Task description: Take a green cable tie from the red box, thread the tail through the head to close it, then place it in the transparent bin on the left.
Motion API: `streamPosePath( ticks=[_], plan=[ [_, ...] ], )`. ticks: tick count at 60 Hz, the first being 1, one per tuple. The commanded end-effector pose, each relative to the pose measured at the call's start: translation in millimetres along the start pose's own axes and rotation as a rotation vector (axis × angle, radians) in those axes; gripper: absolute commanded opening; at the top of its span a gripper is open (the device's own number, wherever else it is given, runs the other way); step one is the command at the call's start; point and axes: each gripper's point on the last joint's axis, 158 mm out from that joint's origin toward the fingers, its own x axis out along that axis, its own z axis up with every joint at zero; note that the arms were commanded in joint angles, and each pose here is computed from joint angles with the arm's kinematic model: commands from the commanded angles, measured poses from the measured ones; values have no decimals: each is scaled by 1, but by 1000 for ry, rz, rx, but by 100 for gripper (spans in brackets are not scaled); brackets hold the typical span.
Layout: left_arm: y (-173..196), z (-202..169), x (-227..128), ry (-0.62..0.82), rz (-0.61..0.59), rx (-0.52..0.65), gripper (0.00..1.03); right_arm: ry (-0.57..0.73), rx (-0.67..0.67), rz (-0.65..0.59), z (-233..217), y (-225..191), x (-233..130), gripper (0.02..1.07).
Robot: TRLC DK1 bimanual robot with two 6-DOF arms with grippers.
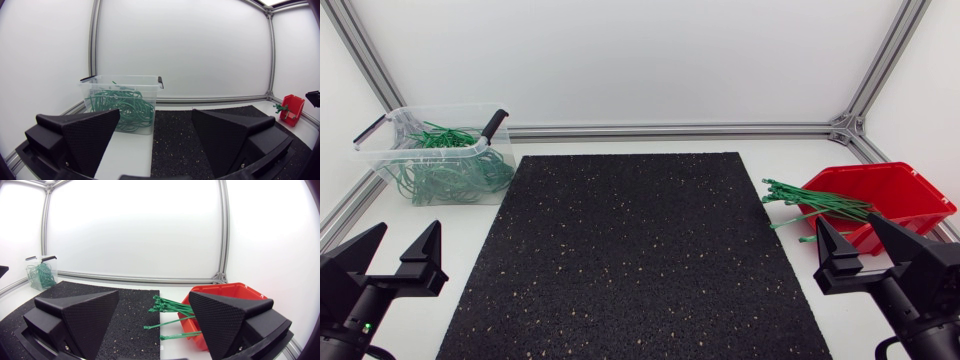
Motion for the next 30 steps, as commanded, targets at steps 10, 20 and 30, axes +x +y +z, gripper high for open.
streamPosePath(
  ticks=[10,20,30],
  plan=[
    [1,-22,2,47,5,-9,100,-44,-24,6,23,1,-4,104],
    [1,-22,2,45,5,-9,100,-27,-27,-5,43,-1,-2,104],
    [1,-22,2,45,5,-9,100,36,-26,-40,60,-10,5,104]
  ],
)
